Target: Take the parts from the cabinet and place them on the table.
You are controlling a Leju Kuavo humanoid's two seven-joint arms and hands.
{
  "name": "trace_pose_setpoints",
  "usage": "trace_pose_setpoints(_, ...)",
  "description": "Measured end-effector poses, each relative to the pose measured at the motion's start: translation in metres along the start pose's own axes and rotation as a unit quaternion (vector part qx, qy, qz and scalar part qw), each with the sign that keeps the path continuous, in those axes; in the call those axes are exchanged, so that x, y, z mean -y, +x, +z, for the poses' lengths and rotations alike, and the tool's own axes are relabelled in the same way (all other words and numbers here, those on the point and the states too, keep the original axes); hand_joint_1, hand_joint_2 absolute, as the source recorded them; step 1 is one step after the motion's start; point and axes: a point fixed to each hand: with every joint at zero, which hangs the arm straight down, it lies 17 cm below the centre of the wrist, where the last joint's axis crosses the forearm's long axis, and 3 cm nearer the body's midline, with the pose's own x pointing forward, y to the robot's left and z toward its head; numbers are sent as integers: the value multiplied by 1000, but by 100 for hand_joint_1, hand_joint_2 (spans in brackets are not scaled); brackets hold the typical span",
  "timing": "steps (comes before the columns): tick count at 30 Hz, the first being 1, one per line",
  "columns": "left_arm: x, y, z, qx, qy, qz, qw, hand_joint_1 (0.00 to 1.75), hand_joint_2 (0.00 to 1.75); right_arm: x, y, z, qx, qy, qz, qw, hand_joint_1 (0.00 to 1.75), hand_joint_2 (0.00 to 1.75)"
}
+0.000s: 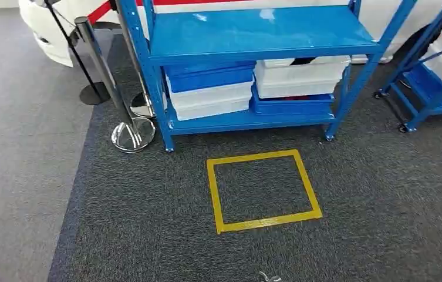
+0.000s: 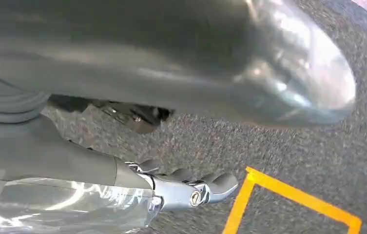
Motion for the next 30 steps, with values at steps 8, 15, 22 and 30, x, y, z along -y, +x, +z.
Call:
trace_pose_setpoints(8,4,9,-1,7,-2,1,1000,0,0,1,0,0,0,-2,4,1000,0,0)
trace_pose_setpoints(15,4,10,-1,8,-2,1,1000,0,0,8,-1,-1,0,-17,15,1000,0,0)
trace_pose_setpoints(22,4,10,-1,8,0,1,1000,0,0,15,-7,-2,-20,-35,22,999,0,0)
trace_pose_setpoints(30,3,10,-1,7,1,0,1000,0,0,9,-8,-3,-27,-24,25,999,0,0)
